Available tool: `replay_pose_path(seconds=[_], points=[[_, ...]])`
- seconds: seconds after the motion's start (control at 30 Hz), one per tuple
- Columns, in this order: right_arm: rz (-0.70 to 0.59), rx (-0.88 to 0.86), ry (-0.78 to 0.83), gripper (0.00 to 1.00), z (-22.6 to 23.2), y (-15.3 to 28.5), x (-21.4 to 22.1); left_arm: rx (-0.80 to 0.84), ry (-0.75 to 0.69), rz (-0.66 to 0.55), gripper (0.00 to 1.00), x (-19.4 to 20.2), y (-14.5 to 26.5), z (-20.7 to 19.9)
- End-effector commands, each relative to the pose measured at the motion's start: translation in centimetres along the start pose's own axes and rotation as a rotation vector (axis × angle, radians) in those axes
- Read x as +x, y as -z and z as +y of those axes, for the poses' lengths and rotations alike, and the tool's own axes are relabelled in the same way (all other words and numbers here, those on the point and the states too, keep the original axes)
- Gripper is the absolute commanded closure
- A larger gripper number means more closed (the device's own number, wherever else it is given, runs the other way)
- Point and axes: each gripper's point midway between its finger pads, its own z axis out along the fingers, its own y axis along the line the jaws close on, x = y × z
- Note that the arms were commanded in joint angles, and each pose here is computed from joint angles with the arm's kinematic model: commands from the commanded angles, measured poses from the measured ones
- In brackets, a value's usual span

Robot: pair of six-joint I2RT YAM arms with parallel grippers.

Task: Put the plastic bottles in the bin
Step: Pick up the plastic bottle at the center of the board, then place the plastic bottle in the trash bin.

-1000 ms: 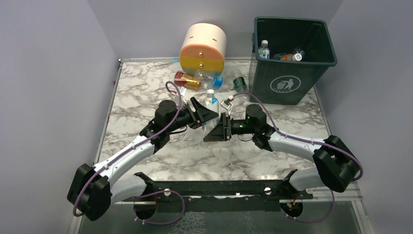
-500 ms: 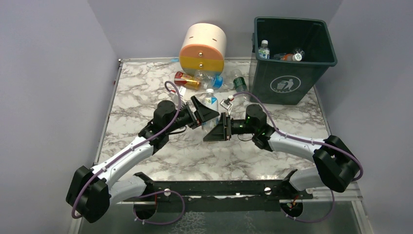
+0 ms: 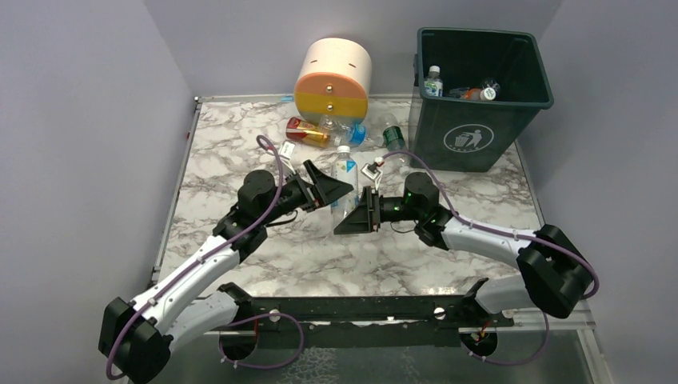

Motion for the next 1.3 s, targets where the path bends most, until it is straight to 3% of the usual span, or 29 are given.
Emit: replay_pose_path(seconds=[0.0, 0.53, 1.27], points=[[-0.019, 0.041, 0.031, 0.4, -0.3, 0.2, -0.1, 0.048, -0.104, -0.113, 0.01, -2.6, 1.9, -3.3], [-0.089, 0.105, 0.126, 0.4, 1.9, 1.1, -6.0, -0.027, -0.192, -0.221, 0.01, -4.7, 5.6, -4.7], [-0.309, 0.109, 0.345, 0.4, 8.7, 8.8, -22.5, -0.041, -0.163, -0.186, 0.01, -3.3, 5.5, -3.1]])
